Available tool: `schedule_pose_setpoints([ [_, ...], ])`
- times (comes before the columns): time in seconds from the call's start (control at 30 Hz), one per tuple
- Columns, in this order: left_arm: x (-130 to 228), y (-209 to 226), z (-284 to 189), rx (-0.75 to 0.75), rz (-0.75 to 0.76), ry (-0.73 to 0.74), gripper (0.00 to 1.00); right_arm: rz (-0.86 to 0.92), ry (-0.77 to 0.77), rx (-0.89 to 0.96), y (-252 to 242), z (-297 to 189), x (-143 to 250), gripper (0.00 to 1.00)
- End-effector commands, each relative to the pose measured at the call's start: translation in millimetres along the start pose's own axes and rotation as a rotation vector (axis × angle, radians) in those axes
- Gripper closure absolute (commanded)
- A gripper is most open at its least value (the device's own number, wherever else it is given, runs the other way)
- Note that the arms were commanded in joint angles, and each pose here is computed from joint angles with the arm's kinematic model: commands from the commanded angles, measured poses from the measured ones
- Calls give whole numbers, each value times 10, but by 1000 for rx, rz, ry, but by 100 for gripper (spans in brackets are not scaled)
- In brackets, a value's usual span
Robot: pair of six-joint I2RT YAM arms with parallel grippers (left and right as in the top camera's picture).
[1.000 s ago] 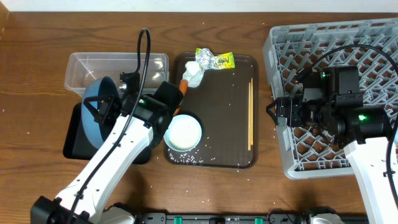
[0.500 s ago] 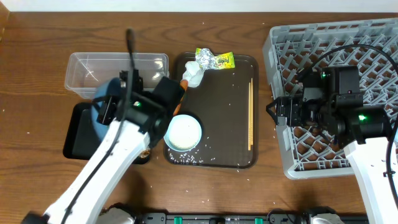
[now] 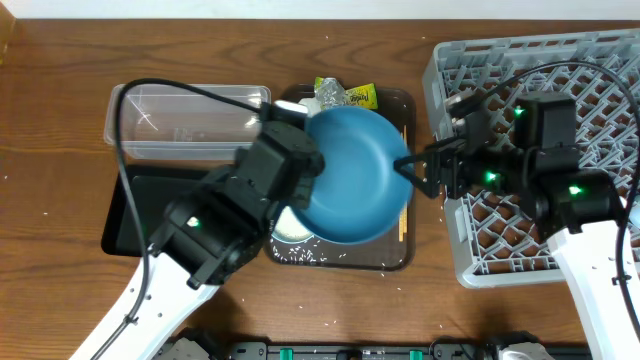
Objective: Sort waste into correct bins and load items into the dishwasher rack
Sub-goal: 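Bring the blue pan over the tray and hand it to the right gripper, then carry the blue pan with the right gripper to the dish rack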
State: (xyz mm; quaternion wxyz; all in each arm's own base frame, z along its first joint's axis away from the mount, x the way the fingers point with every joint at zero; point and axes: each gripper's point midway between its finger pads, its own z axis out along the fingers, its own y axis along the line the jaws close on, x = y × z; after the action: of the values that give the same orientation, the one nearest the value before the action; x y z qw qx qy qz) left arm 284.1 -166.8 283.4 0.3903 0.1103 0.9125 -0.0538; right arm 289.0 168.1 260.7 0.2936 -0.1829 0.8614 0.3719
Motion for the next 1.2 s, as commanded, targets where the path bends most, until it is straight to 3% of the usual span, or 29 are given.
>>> schedule_pose_setpoints([
  [0.0,-66,-246,-71,104,4,-23,94,-48,29,-15,101,59,65,29],
  [0.1,-115,-368,-118,141,15,-53,94,-51,54,172,-176,68,123,32],
  [0.13,-126,-408,-135,153,19,-62,94,-48,62,263,-319,42,141,49],
  [0.33,-169,-531,-188,188,29,-91,91,-55,40,278,-338,38,86,99],
  [0.37,-171,-540,-191,191,30,-92,83,-54,35,294,-365,22,74,99],
  [0.4,-171,-537,-192,190,30,-92,62,-31,18,341,-440,-23,47,99],
  [0.53,-170,-516,-240,192,28,-98,34,121,-101,660,-957,-427,-68,99],
  [0.83,-214,-475,-378,206,15,-134,32,274,-372,1196,-1747,-1550,-271,99],
  [1.03,-161,-492,-375,219,23,-111,31,312,-673,1618,-2021,-2514,-545,99],
  [1.17,-155,-502,-375,225,23,-108,31,172,-618,1748,-2194,-2694,-734,99],
])
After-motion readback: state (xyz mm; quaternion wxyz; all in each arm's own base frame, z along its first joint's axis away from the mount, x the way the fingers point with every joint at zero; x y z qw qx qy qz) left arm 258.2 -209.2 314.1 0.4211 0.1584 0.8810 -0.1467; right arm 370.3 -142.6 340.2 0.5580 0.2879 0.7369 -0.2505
